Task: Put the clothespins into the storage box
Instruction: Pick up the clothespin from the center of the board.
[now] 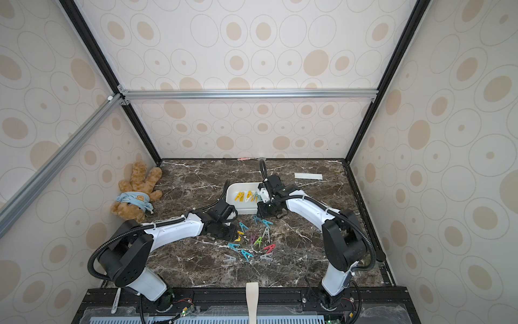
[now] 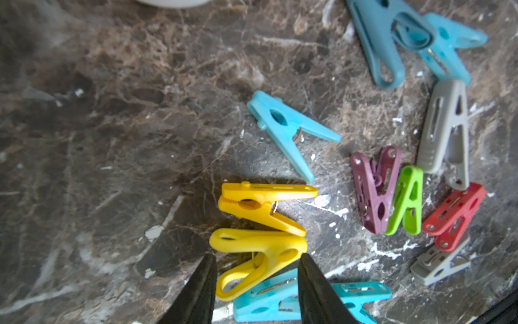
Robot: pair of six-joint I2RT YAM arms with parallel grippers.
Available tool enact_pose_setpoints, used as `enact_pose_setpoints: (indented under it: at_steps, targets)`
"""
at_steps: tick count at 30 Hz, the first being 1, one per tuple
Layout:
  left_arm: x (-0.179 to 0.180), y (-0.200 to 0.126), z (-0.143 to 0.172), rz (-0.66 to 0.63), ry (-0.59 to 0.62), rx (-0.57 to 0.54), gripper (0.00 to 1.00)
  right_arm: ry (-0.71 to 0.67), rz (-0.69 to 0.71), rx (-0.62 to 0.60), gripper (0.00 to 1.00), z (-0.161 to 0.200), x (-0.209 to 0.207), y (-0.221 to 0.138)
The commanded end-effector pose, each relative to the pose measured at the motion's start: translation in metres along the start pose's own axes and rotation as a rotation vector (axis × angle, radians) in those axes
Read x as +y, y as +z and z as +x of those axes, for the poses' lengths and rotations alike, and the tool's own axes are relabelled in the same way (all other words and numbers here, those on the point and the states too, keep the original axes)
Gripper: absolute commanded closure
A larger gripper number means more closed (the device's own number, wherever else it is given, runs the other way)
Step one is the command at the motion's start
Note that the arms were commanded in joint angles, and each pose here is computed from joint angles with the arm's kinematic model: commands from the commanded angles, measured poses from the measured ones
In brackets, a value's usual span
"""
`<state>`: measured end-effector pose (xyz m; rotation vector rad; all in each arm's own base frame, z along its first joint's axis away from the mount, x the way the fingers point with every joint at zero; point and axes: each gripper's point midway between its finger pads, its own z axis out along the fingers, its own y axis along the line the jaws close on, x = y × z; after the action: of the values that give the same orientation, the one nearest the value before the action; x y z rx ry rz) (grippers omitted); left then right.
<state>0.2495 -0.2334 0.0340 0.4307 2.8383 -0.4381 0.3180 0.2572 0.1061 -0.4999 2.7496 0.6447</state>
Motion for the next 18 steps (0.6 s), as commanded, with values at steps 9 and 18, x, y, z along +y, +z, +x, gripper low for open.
enact_pose_setpoints:
  at_steps: [9, 18]
  targets:
    - [0.001, 0.000, 0.004, -0.029, 0.219, 0.057, 0.54, 0.003, 0.009, -0.027, 0.71, -0.002, 0.003, -0.013]
    - [-0.001, 0.011, 0.002, -0.034, 0.251, 0.056, 0.56, 0.003, 0.017, -0.030, 0.71, -0.002, 0.004, -0.017]
